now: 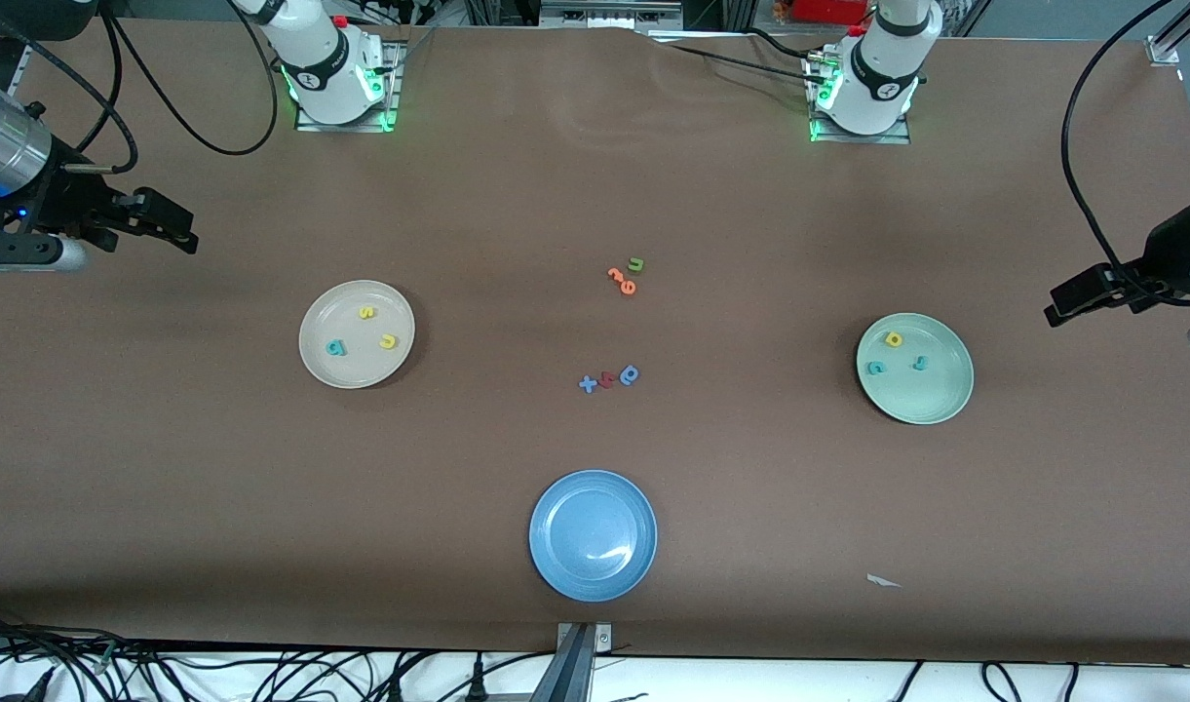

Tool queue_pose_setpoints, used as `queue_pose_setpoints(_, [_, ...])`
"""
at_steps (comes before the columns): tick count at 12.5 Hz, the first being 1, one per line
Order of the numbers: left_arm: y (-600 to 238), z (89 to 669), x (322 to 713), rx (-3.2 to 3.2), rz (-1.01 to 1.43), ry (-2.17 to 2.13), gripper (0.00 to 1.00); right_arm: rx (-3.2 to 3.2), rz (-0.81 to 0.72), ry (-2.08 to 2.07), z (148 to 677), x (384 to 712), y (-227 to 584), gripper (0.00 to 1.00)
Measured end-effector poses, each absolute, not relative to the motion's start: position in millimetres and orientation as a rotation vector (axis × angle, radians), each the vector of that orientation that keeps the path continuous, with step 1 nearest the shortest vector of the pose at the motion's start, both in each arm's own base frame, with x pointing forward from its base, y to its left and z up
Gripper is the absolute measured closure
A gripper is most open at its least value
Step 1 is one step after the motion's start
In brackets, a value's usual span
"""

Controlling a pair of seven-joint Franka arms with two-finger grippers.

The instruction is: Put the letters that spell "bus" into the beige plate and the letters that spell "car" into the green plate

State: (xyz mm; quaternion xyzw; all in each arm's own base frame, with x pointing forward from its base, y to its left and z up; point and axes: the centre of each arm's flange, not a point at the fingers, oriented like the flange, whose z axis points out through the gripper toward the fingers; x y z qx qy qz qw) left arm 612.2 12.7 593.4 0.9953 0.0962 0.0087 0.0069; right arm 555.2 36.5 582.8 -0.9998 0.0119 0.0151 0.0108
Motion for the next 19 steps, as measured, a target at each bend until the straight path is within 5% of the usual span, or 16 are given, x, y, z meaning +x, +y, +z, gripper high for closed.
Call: queue_pose_setpoints(19, [-1.2, 586.1, 610.0, 3.12, -0.036, 0.297, 0.0, -3.12, 0.047, 0.037, 582.7, 555.3, 36.4, 0.0])
